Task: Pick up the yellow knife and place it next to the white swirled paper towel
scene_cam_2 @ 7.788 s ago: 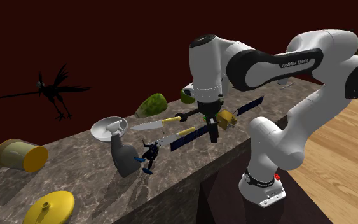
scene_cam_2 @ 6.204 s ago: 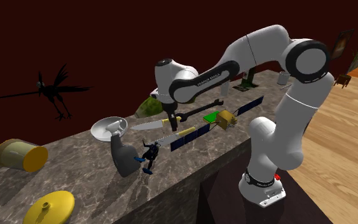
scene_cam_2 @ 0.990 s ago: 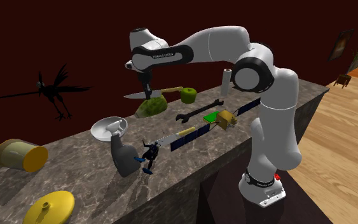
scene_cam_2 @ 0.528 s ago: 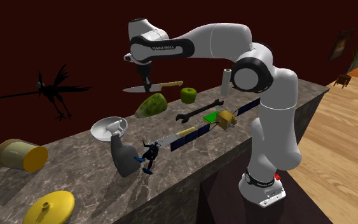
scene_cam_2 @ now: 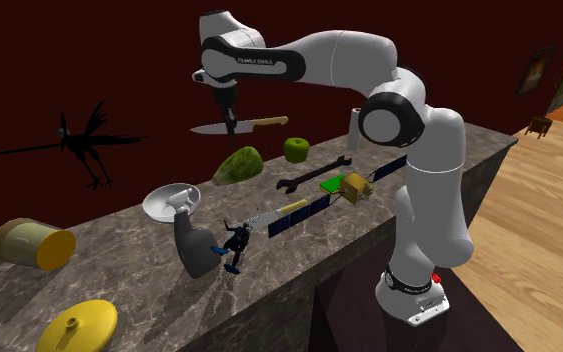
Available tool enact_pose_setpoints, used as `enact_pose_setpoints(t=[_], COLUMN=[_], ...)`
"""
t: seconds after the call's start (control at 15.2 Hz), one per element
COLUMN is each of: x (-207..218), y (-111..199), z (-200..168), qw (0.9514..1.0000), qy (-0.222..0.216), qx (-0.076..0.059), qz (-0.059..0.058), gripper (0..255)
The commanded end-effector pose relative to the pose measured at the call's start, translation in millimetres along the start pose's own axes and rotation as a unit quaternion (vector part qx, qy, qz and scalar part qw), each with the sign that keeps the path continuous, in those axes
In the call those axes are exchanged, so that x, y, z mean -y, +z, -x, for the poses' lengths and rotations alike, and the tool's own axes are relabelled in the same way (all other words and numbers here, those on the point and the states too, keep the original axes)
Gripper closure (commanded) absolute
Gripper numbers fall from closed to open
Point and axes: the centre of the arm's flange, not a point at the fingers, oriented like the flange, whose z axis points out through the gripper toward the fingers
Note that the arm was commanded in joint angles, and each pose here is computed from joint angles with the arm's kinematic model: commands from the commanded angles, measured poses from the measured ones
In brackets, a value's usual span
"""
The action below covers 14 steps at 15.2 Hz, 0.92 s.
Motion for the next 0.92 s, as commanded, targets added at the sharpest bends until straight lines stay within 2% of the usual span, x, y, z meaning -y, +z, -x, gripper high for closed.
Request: enact_pose_setpoints(t=[0.0, 0.86], x=[-1, -14], y=[-3, 7], z=[13, 184], qw=[1.0, 1.0], qy=[0.0, 0.0], qx=[0.0, 0.0], qz=[0.0, 0.0], gripper=[255, 255])
